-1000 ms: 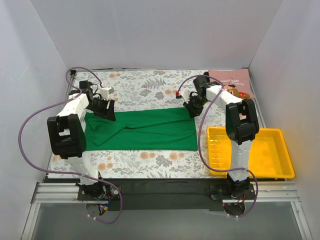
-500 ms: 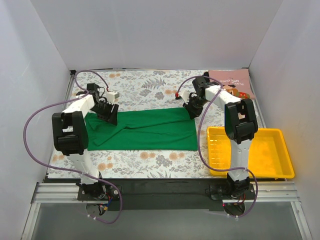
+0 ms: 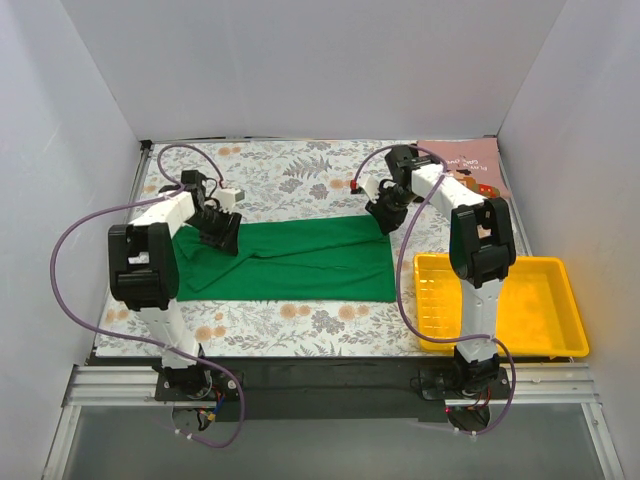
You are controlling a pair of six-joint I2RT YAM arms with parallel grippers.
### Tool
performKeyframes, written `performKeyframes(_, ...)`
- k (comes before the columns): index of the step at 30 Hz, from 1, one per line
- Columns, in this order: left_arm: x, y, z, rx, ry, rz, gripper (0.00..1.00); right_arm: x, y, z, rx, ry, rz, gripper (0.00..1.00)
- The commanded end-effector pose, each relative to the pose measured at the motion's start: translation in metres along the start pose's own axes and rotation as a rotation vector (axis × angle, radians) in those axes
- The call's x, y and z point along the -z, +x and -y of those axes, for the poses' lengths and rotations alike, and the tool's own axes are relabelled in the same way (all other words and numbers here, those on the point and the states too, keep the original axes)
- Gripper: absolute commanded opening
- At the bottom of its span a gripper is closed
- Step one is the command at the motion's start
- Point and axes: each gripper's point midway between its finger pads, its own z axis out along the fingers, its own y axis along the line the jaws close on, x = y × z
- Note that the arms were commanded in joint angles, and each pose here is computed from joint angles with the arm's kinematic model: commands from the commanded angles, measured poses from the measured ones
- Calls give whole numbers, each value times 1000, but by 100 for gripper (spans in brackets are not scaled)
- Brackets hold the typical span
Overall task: Fold and stack the t-shirts
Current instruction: Fold the tshirt
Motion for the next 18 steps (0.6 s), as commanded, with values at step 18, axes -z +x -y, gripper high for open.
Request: performKeyframes(18,14,-35,-5,-59,-21,91,54,18,-27,-5,-49,-29,82,27)
